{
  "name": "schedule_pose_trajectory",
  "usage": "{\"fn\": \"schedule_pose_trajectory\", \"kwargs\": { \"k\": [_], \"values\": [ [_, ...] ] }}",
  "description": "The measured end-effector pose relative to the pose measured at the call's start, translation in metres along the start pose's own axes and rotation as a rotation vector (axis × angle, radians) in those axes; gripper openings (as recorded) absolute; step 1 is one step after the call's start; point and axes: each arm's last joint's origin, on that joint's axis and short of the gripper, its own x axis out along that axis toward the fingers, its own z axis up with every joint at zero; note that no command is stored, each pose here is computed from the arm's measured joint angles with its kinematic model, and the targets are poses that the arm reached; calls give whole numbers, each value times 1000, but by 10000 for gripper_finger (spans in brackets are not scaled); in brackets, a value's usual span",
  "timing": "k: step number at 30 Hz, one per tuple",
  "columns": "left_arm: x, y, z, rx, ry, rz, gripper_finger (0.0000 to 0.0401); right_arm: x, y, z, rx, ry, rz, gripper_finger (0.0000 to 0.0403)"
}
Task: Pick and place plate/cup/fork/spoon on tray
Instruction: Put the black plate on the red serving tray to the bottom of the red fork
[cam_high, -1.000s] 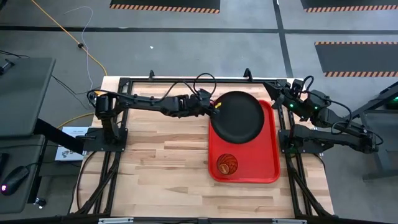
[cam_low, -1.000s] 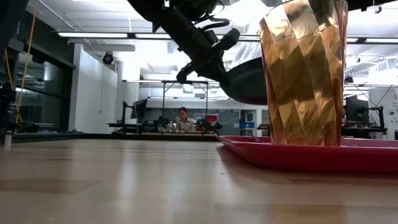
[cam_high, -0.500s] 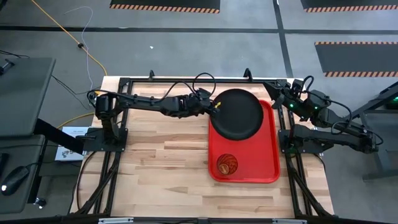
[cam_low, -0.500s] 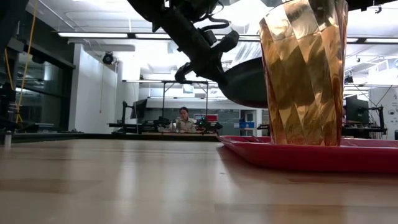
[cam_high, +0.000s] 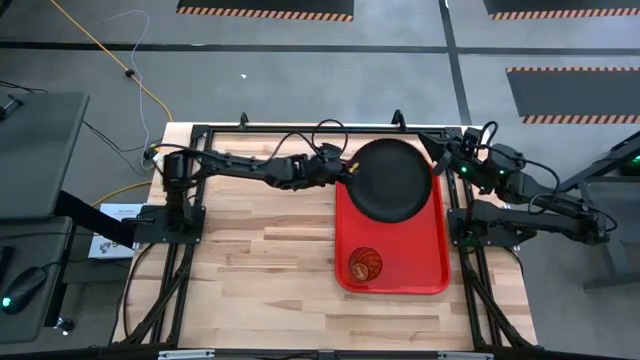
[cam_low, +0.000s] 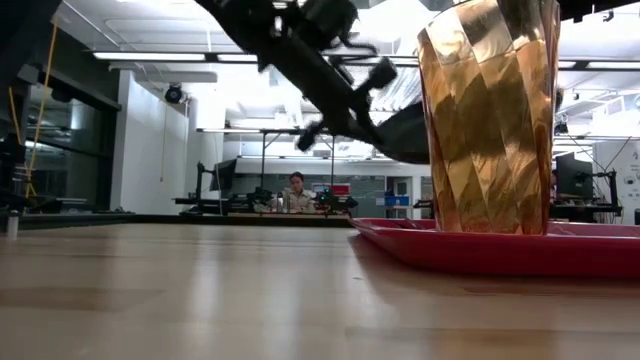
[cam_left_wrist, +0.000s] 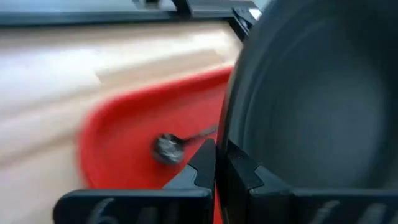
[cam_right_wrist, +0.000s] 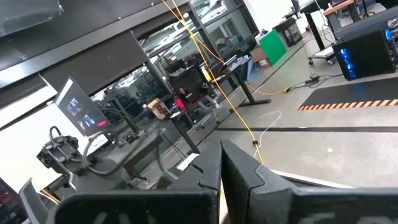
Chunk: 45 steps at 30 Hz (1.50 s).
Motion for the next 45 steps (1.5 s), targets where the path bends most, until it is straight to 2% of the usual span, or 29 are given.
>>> {"fn": "schedule_pose_trajectory", "kwargs": {
  "k": [5, 8, 19, 25, 31, 45],
  "values": [
    [23, 7, -23, -110, 89, -13, 0, 1, 0, -1, -2, 10, 6, 0],
    [28, 7, -32, -129, 112, -12, 0, 1, 1, -1, -2, 12, 13, 0],
    [19, -8, -57, -64, 123, -2, 0, 1, 0, -1, -5, 13, 12, 0],
    [21, -9, -74, -108, 165, 23, 0, 1, 0, -1, -5, 13, 12, 0],
    [21, -10, -88, -77, 214, 36, 0, 1, 0, -1, -5, 14, 12, 0],
    [17, -11, -95, -19, 235, 54, 6, 1, 0, -1, -12, 14, 12, 0]
  ]
}}
